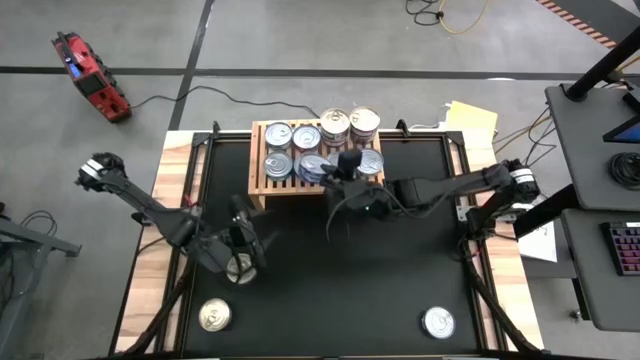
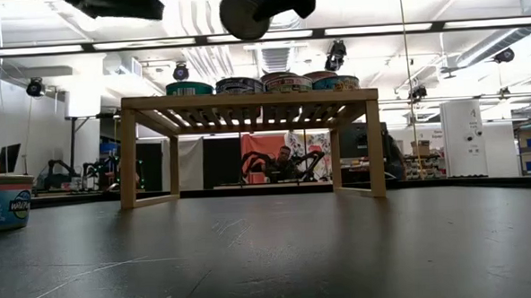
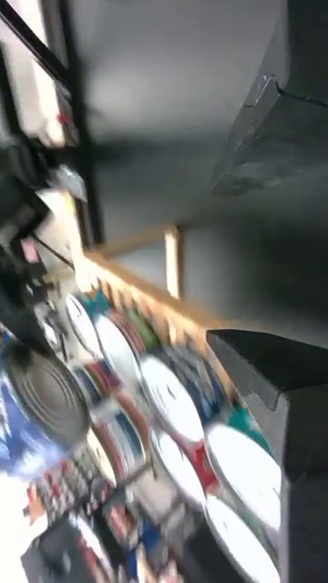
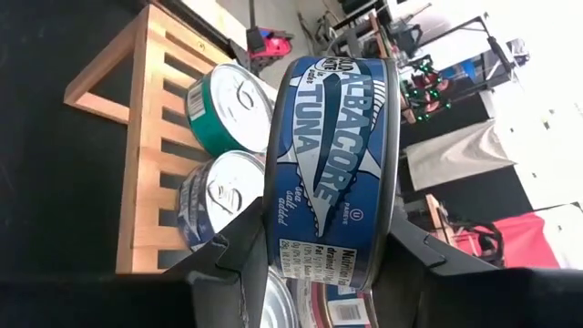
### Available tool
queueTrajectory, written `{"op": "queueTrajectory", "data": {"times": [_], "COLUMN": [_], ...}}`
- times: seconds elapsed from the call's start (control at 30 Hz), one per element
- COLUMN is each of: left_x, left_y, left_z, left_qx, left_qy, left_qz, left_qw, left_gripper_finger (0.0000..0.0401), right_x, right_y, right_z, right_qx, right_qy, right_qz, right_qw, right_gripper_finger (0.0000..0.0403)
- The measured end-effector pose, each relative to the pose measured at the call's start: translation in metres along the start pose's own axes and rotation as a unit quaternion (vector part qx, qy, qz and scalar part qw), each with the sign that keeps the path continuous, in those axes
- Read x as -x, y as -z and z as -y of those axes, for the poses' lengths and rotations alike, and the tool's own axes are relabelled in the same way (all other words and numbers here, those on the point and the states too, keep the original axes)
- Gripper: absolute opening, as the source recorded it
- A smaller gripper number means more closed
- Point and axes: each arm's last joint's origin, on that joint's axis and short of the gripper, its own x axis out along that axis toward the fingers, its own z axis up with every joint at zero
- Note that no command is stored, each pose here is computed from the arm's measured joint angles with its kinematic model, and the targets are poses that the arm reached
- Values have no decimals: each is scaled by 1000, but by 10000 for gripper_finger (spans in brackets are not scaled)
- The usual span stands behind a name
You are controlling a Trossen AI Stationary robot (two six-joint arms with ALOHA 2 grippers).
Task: Stack canned seafood by type on shelf
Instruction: Stack the blue tuna can on top of the blue tuna can
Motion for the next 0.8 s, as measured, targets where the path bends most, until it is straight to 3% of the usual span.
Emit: {"op": "queueTrajectory", "data": {"times": [0.17, 0.57, 0.8], "left_x": [7, 9, 6], "left_y": [10, 34, 51], "left_z": [-16, -23, -18], "left_qx": [-25, 26, 35], "left_qy": [-55, -38, -34], "left_qz": [-16, 9, 36], "left_qw": [998, 999, 998], "left_gripper_finger": [235, 235, 233], "right_x": [-13, -30, -39], "right_y": [8, 18, 5], "right_z": [8, 14, 14], "right_qx": [12, 38, 16], "right_qy": [-13, -14, -7], "right_qz": [0, -15, -7], "right_qw": [1000, 999, 1000], "right_gripper_finger": [132, 132, 132]}}
